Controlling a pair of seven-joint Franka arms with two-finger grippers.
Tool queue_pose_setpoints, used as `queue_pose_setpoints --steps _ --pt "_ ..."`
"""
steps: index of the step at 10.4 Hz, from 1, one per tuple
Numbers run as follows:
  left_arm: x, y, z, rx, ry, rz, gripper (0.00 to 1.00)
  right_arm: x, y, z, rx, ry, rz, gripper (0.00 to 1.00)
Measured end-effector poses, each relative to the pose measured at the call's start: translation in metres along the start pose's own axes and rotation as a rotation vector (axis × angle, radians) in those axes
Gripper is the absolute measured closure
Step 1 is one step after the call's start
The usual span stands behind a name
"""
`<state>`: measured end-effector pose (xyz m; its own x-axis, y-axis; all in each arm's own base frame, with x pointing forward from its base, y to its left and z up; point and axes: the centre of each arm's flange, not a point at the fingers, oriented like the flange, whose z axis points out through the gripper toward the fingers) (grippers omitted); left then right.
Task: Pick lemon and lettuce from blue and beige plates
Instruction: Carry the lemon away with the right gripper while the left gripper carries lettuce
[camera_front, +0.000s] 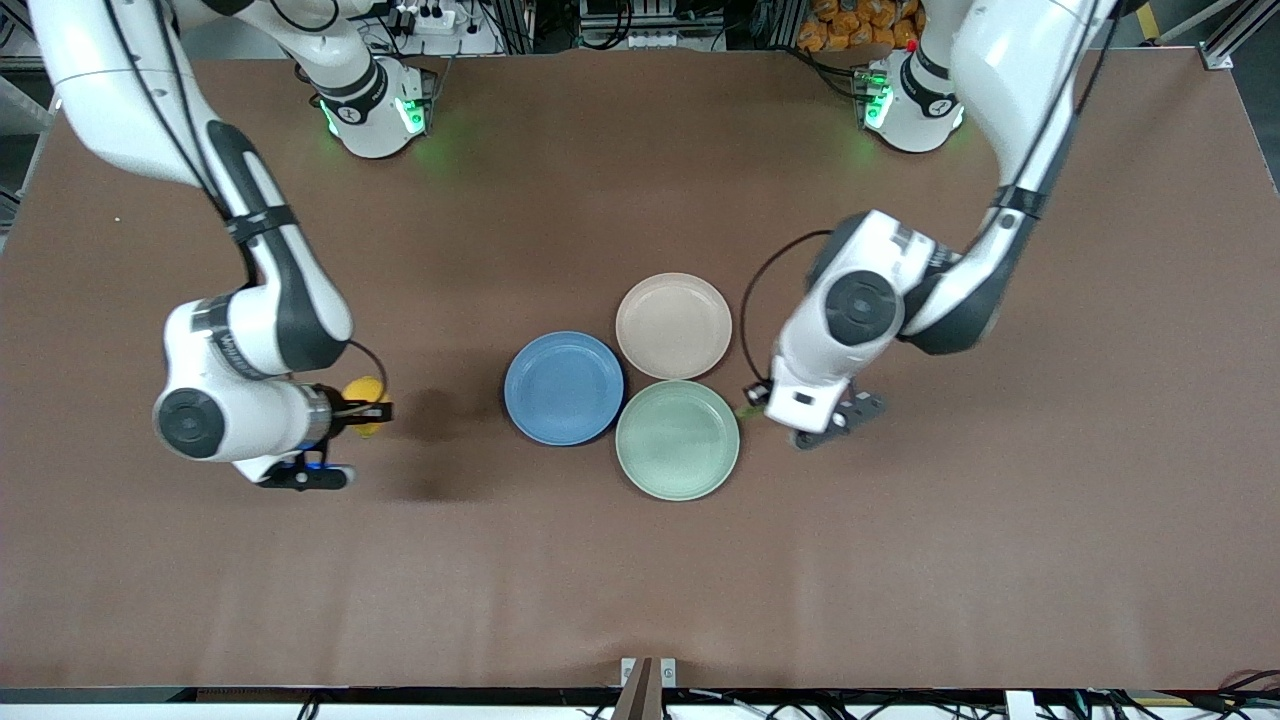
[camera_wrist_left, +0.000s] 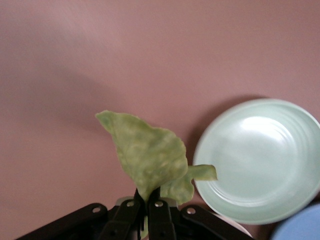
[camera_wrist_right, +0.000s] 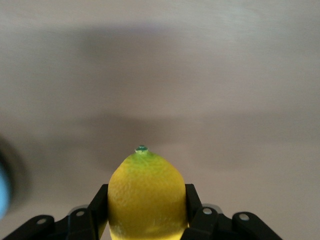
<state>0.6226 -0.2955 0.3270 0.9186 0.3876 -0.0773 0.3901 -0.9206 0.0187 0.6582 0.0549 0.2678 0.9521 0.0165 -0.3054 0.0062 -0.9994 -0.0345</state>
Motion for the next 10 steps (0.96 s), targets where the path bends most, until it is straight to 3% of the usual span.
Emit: queue_pose_setpoints --steps 2,5,7,10 --pt "0.051 -0.053 0.001 0.003 -0.009 0.104 0.96 -0.004 0.034 0.016 -0.011 -0.024 -0.043 0.36" --pt "0.101 -0.116 0.033 0.031 -0.044 0.22 0.96 -0.012 0.048 0.059 -0.021 -0.017 -0.057 0.36" --pt "0.109 -0.127 0.066 0.092 -0.051 0.261 0.96 -0.017 0.071 0.081 -0.028 -0.003 -0.071 0.36" --pt "0.11 -0.128 0.078 0.099 -0.057 0.267 0.89 -0.019 0.079 0.082 -0.031 -0.003 -0.075 0.35"
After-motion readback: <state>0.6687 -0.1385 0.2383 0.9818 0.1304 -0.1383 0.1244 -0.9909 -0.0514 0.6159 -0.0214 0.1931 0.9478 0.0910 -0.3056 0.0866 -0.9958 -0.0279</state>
